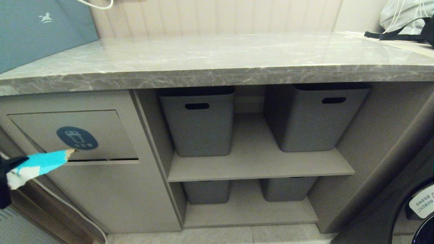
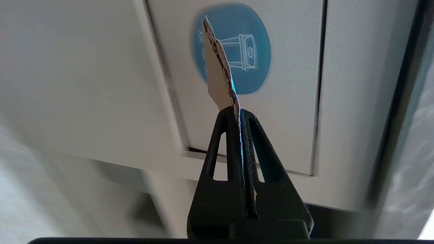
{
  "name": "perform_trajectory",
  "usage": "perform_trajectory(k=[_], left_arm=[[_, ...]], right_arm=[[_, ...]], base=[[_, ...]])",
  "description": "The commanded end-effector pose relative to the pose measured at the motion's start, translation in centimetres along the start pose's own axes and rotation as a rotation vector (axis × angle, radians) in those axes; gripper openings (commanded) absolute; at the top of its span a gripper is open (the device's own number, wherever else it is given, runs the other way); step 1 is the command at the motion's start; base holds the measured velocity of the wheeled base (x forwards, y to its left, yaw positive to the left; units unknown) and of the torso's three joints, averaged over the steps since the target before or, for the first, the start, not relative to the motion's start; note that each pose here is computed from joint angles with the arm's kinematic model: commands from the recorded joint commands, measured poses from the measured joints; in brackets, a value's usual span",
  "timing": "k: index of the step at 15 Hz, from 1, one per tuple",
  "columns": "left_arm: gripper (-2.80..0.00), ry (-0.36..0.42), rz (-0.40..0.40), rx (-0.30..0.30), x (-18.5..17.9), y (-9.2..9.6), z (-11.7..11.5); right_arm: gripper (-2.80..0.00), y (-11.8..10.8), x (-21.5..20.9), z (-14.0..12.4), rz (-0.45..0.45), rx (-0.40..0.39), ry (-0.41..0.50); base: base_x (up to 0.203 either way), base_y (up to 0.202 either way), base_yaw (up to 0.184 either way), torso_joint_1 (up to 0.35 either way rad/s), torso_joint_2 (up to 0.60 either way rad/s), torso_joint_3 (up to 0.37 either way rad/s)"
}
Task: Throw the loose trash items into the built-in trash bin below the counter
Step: Put the garbage in the trash can
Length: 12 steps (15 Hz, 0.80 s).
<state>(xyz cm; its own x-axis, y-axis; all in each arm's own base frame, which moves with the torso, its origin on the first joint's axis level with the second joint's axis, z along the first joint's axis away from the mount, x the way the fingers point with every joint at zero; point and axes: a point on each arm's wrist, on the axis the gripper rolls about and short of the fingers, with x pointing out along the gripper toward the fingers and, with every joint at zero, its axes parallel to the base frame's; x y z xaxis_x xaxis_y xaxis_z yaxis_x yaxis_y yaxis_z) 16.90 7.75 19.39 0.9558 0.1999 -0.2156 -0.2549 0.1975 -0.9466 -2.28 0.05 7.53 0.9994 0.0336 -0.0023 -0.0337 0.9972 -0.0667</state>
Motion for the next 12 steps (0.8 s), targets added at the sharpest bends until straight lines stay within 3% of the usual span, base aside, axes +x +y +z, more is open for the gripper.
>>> perform_trajectory(k=[1,4,9,12], left_arm=[[-2.80,0.020,0.010,-0.056,2.3,1.6,0.2],[-2.80,0.074,-0.032,-0.127,5.2,2.3,-0.3],[-2.80,0.118,-0.040,-0.161,11.2,2.8,-0.8],[-2.80,0.103,-0.064,-0.260,14.6,1.7,-1.1]], right_arm=[[-2.80,0.0,0.0,0.0,0.002,-0.001,-0.002],[-2.80,0.0,0.0,0.0,0.002,-0.001,-0.002],[-2.80,0.0,0.0,0.0,0.002,-0.001,-0.002],[-2.80,0.0,0.0,0.0,0.000,-0.001,-0.001]], base=[[0.000,0.000,0.000,0.000,0.00,0.000],[0.000,0.000,0.000,0.000,0.00,0.000],[0.000,0.000,0.000,0.000,0.00,0.000],[0.000,0.000,0.000,0.000,0.00,0.000]])
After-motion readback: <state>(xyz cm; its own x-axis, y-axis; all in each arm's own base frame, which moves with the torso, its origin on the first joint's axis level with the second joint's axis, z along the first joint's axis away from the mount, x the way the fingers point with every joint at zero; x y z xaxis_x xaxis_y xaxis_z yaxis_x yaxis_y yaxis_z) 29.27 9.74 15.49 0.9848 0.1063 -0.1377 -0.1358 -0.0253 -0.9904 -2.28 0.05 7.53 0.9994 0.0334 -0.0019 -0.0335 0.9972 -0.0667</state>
